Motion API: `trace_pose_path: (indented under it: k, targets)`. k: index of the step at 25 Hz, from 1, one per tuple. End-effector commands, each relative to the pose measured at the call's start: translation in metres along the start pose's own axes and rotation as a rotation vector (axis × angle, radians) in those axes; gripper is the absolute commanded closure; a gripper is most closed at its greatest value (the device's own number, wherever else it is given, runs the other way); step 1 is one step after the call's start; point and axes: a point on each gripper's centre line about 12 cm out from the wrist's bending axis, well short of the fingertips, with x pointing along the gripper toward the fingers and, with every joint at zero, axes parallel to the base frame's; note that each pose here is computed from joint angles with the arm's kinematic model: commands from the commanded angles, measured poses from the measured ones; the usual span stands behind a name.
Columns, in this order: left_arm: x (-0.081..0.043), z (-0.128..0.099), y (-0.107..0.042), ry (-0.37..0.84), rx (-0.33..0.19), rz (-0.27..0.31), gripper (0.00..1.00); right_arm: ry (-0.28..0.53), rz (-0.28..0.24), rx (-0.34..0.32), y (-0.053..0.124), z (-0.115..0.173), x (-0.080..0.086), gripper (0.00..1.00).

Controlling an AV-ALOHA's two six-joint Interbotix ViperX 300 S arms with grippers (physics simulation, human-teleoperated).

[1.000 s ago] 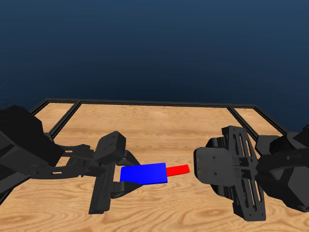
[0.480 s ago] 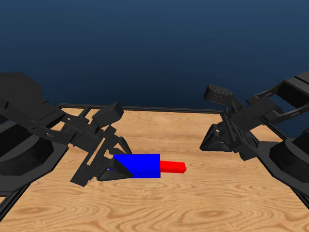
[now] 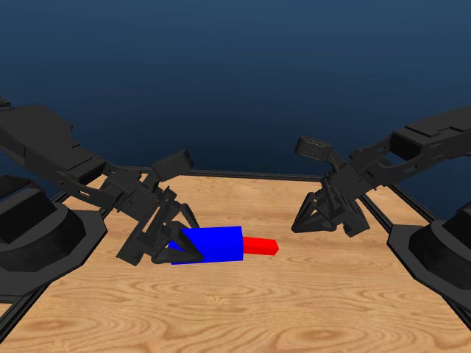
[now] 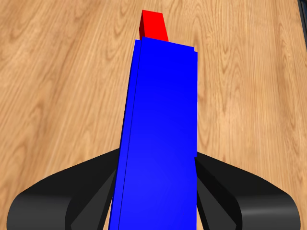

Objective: Insert peg into socket

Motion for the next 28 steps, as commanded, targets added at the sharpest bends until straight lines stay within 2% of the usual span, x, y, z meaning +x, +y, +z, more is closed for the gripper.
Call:
trace_pose_path:
  k: [1,5,14,18,22,28]
  targets:
    - [-0.006,0.017,-0.004,-0.054,-0.010,-0.014,1.00,-0.043,0.027,0.000,0.001,0.010,-0.002,1.00]
    - [-0.006,0.020,-0.004,-0.057,-0.010,-0.011,1.00,-0.042,0.041,-0.006,0.004,0.009,0.008,1.00]
    - [-0.004,0.021,-0.004,-0.048,-0.007,-0.005,1.00,-0.039,0.060,-0.008,0.009,0.008,0.044,1.00]
    - [-0.001,0.021,-0.004,-0.071,-0.012,-0.016,1.00,-0.041,0.059,-0.020,0.010,0.012,0.048,1.00]
    - [0.012,0.016,-0.002,-0.070,-0.024,-0.018,1.00,-0.034,0.053,-0.005,0.006,0.008,0.054,1.00]
    - [0.026,0.021,0.001,-0.107,-0.024,-0.024,1.00,-0.043,0.056,-0.018,0.007,0.010,0.055,1.00]
